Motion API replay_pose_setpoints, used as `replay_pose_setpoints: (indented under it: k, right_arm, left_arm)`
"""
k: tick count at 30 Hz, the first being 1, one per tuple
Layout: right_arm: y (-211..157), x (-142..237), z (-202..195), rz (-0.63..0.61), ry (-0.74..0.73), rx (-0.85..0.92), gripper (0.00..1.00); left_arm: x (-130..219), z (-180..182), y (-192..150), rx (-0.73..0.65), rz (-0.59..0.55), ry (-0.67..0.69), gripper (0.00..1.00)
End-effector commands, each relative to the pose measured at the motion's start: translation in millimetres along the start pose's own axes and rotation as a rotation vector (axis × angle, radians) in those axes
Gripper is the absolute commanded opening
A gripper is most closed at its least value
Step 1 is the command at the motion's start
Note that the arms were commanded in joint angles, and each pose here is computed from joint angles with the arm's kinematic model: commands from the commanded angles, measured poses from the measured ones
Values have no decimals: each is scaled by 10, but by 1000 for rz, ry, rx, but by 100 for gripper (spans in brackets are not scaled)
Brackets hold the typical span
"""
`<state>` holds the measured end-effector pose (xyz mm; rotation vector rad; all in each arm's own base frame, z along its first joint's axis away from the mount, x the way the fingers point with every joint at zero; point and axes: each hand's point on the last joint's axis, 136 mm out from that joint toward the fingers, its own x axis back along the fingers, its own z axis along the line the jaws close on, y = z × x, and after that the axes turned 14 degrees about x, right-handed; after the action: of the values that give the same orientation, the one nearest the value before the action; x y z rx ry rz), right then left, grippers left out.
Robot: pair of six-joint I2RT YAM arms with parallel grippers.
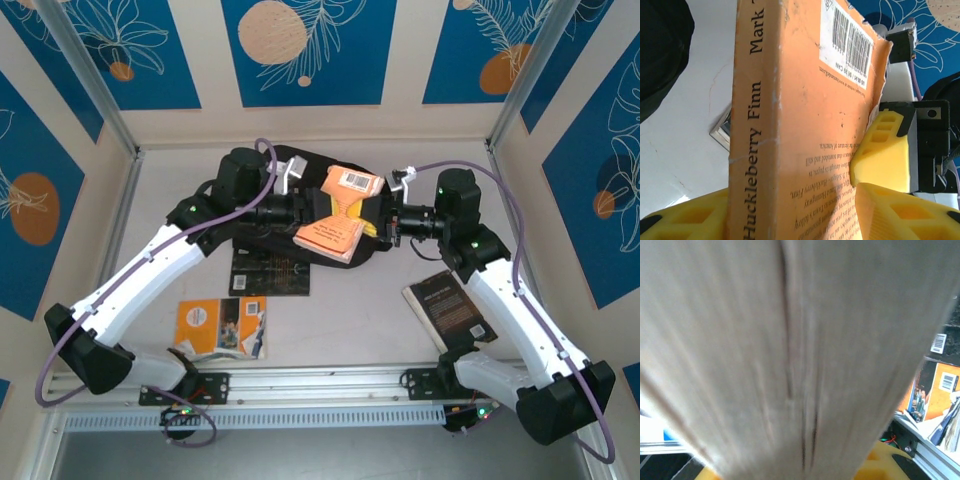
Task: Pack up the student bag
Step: Pass the book.
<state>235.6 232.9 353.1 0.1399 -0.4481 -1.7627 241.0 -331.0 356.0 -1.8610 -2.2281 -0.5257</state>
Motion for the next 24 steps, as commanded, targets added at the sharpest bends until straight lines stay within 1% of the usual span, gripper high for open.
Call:
replay_pose_setpoints:
  k: [1, 6, 10, 14, 16, 17, 20, 22, 23, 24]
  right_arm:
    - [-46, 85, 97, 51, 36, 48, 0]
    - [-139, 143, 77, 87, 65, 56, 0]
    - [-250, 165, 67, 115, 100, 76, 0]
    - [-392, 179, 17, 145, 126, 79, 0]
    - [-425, 182, 6, 152, 130, 72, 0]
    - [-429, 186, 6, 151, 126, 70, 0]
    - [-416, 187, 21, 149, 120, 69, 0]
    - [-389, 190, 55, 142, 118, 72, 0]
    - [-372, 187, 71, 138, 115, 72, 10]
    - [-345, 190, 89, 127, 112, 73, 26]
  left_arm:
    - [13, -219, -70, -57, 44, -70, 54]
    - [-2, -376, -121, -77, 91, -168, 47]
    - [4, -518, -181, -79, 143, -263, 45]
    - [46, -657, -237, -87, 180, -358, 40]
    - [67, -689, -264, -90, 195, -380, 33]
    - [67, -697, -277, -92, 202, -390, 27]
    - [62, -668, -278, -97, 195, -376, 1]
    - [44, -617, -246, -99, 170, -347, 0]
    - [41, -595, -210, -101, 143, -328, 0]
    - [47, -582, -158, -102, 105, -311, 0]
